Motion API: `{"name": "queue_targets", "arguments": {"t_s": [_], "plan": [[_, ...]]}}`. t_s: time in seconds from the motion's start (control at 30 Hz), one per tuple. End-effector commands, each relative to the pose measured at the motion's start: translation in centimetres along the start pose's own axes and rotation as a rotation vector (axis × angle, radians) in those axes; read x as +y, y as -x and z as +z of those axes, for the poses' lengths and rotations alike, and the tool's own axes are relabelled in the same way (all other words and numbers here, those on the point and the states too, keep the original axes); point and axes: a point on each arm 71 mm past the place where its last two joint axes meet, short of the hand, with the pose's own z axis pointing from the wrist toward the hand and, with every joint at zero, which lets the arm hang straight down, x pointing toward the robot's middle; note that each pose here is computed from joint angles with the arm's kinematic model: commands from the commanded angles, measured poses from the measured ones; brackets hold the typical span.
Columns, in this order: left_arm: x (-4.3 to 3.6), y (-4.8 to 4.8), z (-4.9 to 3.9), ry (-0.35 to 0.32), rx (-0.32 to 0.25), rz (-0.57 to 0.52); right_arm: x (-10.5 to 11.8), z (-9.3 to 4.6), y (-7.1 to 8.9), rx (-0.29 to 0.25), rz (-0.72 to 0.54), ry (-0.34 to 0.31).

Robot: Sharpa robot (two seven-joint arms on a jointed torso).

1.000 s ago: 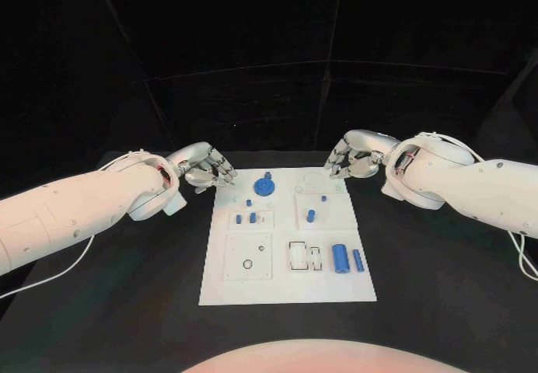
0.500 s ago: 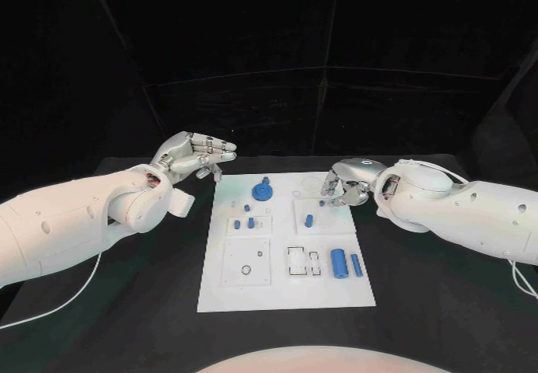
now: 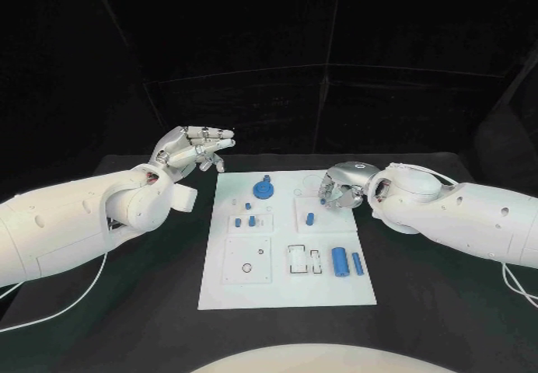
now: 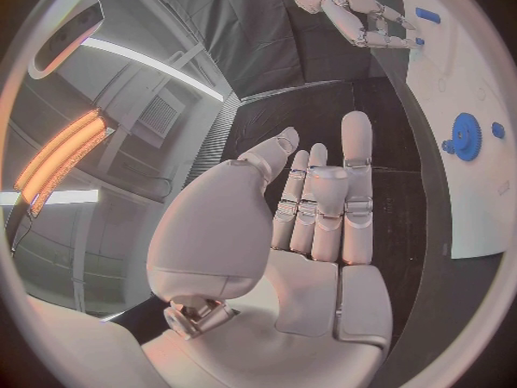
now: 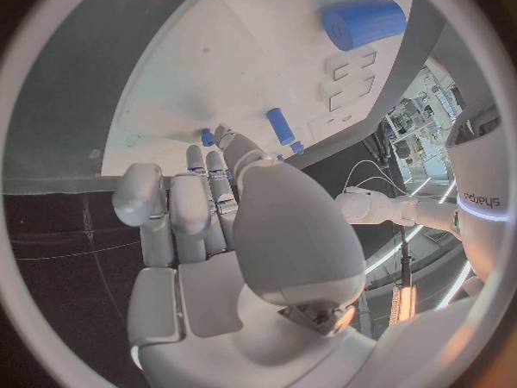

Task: Assemble the parts on the task board

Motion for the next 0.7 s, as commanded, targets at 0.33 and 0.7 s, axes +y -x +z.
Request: {"name": "queue_targets", "arguments": {"t_s": [0.33,0.7], "plan": [[-0.22,0.11,-0.01,-0.019,-0.016,-0.035,0.31,0.80,-0.20,0.019,-0.018,0.008],[-0.27,0.23,-0.06,-0.024,-0.030,-0.029,0.23,1.11,-0.66,0.081,-0.024,-0.012]]}}
